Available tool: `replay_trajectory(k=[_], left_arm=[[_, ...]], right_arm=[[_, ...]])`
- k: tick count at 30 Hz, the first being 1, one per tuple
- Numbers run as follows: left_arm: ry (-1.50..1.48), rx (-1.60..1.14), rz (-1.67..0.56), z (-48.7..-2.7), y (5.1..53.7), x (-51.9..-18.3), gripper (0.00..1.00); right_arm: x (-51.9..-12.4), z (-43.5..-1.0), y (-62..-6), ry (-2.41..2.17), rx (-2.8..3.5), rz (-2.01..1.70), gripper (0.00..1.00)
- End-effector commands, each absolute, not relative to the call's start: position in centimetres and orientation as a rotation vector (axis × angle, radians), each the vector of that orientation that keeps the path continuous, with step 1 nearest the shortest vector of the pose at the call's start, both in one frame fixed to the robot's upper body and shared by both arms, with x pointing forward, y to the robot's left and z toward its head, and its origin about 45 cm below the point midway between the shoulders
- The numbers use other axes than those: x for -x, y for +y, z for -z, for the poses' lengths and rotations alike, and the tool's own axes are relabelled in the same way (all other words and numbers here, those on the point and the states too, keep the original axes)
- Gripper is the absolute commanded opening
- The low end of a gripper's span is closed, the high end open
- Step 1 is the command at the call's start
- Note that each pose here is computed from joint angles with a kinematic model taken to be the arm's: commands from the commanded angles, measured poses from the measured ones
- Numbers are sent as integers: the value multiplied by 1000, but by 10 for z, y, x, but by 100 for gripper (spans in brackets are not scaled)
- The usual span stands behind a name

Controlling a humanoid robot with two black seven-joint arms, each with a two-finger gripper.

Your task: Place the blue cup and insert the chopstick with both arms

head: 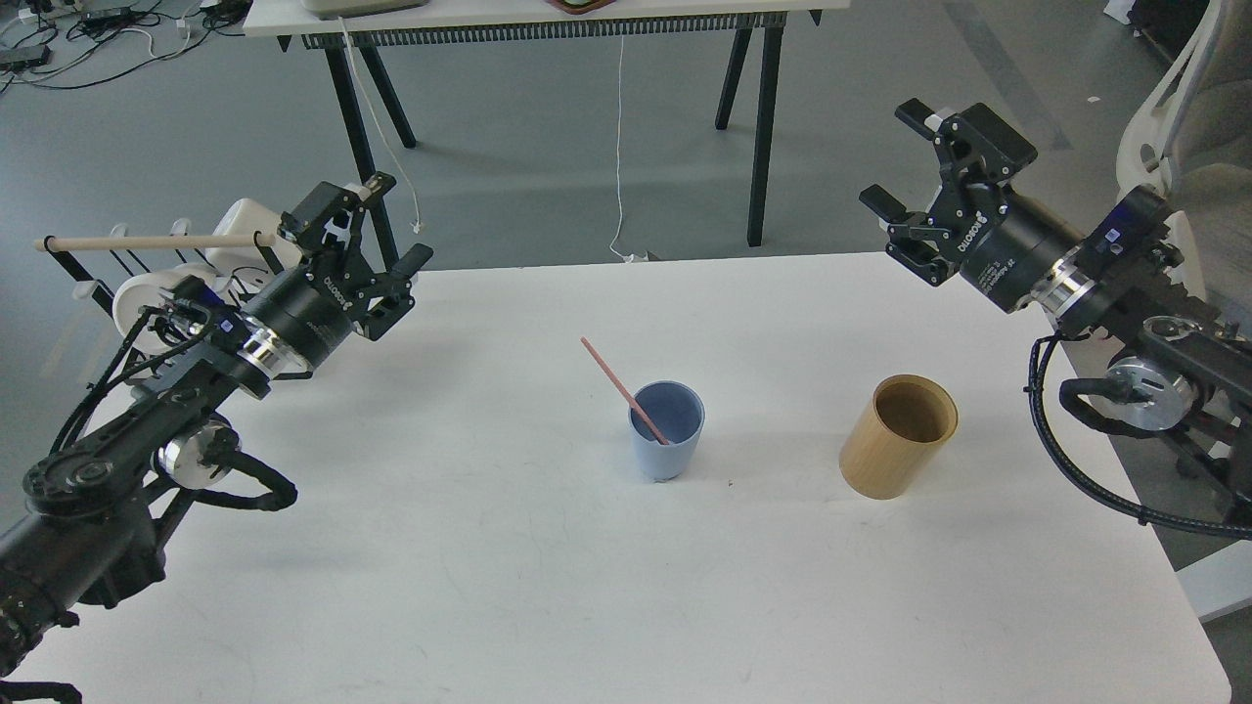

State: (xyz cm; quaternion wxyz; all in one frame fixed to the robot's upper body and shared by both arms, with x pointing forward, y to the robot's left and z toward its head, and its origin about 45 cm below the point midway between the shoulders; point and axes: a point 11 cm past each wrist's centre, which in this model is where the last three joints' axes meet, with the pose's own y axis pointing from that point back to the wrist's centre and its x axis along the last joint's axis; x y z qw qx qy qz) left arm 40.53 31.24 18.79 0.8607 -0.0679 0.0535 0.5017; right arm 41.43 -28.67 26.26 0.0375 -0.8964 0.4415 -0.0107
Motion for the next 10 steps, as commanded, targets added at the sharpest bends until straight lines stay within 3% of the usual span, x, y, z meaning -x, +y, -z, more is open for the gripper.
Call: replay_trajectory(k=[1,10], left_arm=[[106,163,-1086,-193,324,-406,96],[122,167,-1077,-188,317,-404,96]], right_arm=[[-412,-257,-285,1350,2734,-16,99],[-416,-250,-280,1374,2643,-122,99]])
